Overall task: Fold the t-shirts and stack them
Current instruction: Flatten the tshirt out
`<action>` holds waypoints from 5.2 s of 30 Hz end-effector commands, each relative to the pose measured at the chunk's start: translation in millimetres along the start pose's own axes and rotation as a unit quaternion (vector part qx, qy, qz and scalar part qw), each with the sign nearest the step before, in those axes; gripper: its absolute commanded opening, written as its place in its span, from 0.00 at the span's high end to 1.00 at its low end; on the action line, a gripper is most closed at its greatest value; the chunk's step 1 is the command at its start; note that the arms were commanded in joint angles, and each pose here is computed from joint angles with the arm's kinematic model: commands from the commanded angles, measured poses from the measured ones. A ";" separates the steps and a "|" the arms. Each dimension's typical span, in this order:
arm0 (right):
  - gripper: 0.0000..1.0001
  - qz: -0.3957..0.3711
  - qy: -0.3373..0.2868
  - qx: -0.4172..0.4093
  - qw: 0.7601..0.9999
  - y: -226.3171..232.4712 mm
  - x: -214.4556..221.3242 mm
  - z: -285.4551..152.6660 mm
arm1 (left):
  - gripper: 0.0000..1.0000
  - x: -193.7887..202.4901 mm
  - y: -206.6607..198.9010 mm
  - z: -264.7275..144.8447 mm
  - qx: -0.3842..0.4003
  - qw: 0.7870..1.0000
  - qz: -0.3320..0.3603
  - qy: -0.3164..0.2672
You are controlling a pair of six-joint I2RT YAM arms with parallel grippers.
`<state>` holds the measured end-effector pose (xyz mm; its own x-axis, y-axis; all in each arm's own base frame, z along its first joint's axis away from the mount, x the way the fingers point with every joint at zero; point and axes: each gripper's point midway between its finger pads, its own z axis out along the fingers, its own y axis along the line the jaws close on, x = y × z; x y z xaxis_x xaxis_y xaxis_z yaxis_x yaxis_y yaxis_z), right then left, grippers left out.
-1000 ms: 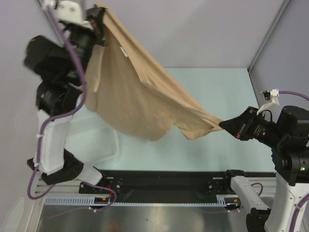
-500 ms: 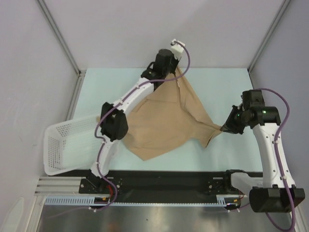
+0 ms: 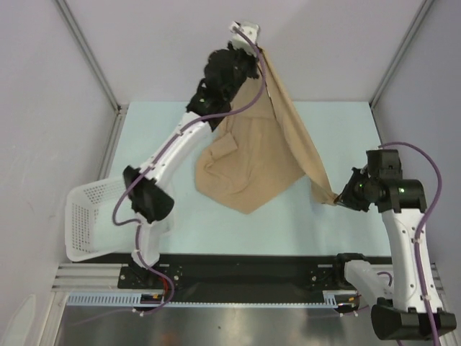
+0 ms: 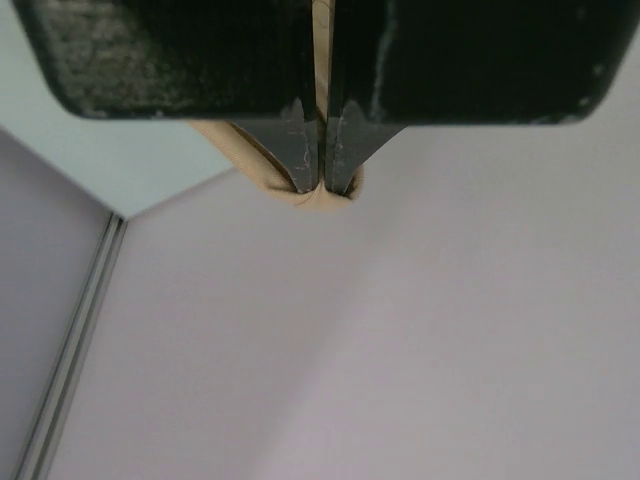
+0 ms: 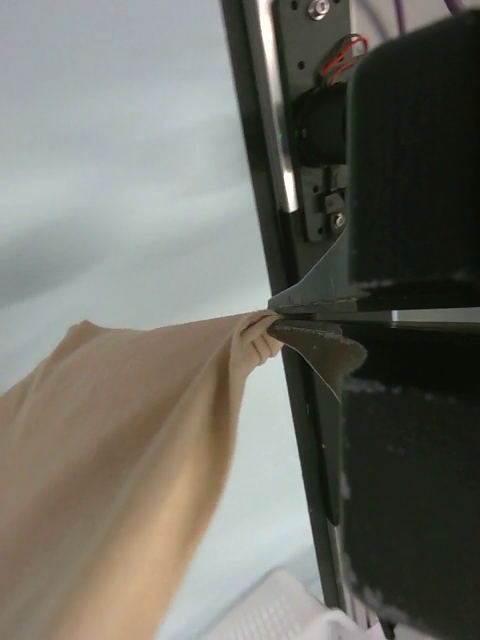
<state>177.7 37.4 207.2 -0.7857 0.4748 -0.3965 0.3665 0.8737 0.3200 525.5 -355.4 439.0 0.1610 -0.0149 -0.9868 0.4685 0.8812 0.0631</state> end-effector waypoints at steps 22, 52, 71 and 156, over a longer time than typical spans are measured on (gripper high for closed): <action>1.00 -0.134 -0.144 -0.256 0.946 62.6 39.6 -185.0 | 1.00 -353.4 81.7 -300.7 -0.062 0.938 0.005 -0.342; 0.32 0.022 0.130 0.064 0.989 -33.8 68.0 30.2 | 0.00 141.8 -19.4 5.0 0.006 0.984 -0.033 0.176; 0.18 -0.068 0.115 0.044 0.990 38.9 -18.1 166.7 | 0.15 222.6 -76.1 -344.5 0.100 0.833 -0.231 0.492; 0.04 -0.110 0.014 0.076 0.991 55.0 -59.3 103.2 | 0.44 313.2 86.0 -308.2 -0.222 0.756 -0.188 0.586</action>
<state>324.7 61.2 185.9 -0.8189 0.2206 -0.5299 0.2336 0.9714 0.0435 363.3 -146.2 109.2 -0.8789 -0.0386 -0.4755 -0.0275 0.9992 -0.0302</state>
